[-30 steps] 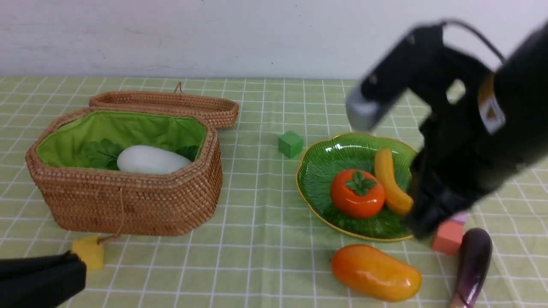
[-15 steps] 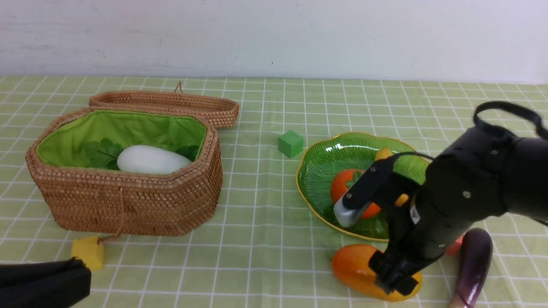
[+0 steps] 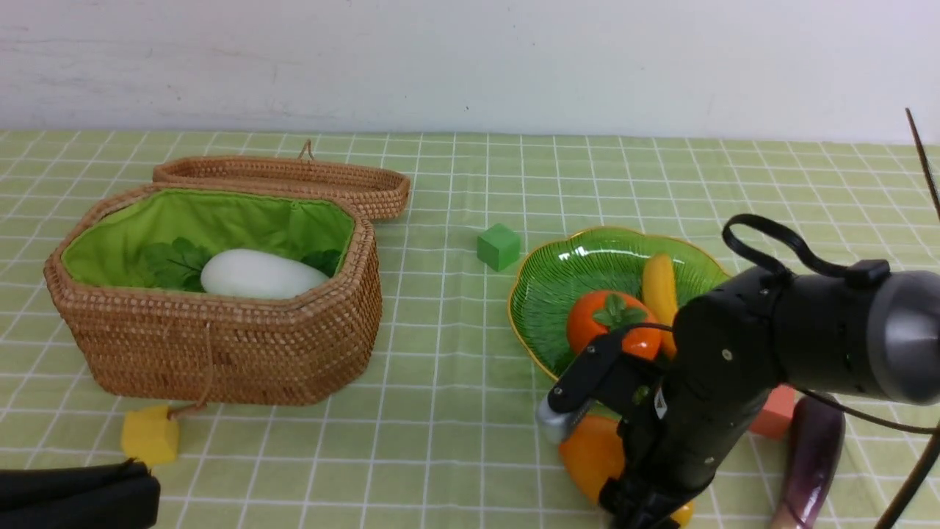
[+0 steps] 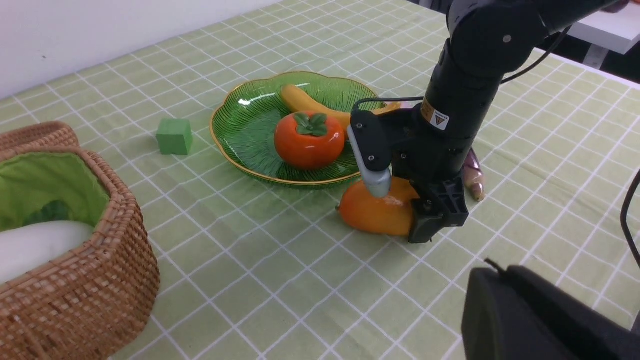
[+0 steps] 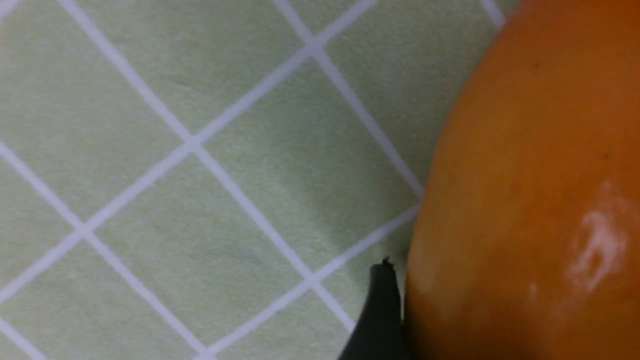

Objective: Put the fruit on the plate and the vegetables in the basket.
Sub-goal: Use the right arm to grab a mango and put it into the right plate

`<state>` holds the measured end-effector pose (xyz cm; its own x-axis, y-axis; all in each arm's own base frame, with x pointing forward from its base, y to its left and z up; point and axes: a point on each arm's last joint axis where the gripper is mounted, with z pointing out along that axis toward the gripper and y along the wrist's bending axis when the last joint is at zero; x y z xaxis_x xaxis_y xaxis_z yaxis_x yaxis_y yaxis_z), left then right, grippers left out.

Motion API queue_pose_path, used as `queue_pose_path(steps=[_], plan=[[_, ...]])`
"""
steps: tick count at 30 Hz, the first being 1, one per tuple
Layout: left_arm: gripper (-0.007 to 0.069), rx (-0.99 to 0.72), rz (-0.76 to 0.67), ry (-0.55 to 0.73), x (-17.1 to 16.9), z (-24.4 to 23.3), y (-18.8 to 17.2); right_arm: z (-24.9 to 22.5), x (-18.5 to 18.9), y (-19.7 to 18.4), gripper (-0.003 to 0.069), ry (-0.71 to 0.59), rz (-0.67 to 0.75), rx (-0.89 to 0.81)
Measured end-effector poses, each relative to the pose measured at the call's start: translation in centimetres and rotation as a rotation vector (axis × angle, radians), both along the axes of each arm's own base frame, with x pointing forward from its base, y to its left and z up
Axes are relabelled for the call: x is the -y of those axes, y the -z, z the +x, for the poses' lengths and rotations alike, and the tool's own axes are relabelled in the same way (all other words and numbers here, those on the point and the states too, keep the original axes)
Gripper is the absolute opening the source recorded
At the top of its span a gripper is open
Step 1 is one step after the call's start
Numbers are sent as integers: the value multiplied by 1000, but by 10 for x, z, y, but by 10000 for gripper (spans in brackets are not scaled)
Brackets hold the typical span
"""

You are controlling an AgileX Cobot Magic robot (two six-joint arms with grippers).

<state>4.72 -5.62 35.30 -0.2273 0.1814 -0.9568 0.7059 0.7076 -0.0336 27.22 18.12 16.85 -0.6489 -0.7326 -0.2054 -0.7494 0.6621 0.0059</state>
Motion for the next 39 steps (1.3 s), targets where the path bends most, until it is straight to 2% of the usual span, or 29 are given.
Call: queue_pose_path(steps=[3,14,17,20,22,25,27,32,39], plan=[[-8,0,0,0,0,0,0,-1,-2,0,508,-3,23,-11],[-6,21,15,5,0,0,0,-3,-6,-10,507,28,74,-48],[-6,61,12,-7,-1,2,-3,-1,-11,-34,507,34,123,-36],[-6,133,-70,-54,-2,6,-13,14,-9,-92,507,88,234,87],[-6,160,-106,-76,-3,7,-17,22,-4,-107,507,126,264,135],[-6,211,-174,-120,-5,10,-24,60,21,-134,507,269,336,300],[-6,219,-184,-127,-6,11,-26,69,27,-132,507,297,341,324],[-6,228,-195,-135,-7,11,-27,118,54,-98,507,460,373,417],[-6,208,-182,-119,-5,10,-25,137,54,-59,511,475,339,409]])
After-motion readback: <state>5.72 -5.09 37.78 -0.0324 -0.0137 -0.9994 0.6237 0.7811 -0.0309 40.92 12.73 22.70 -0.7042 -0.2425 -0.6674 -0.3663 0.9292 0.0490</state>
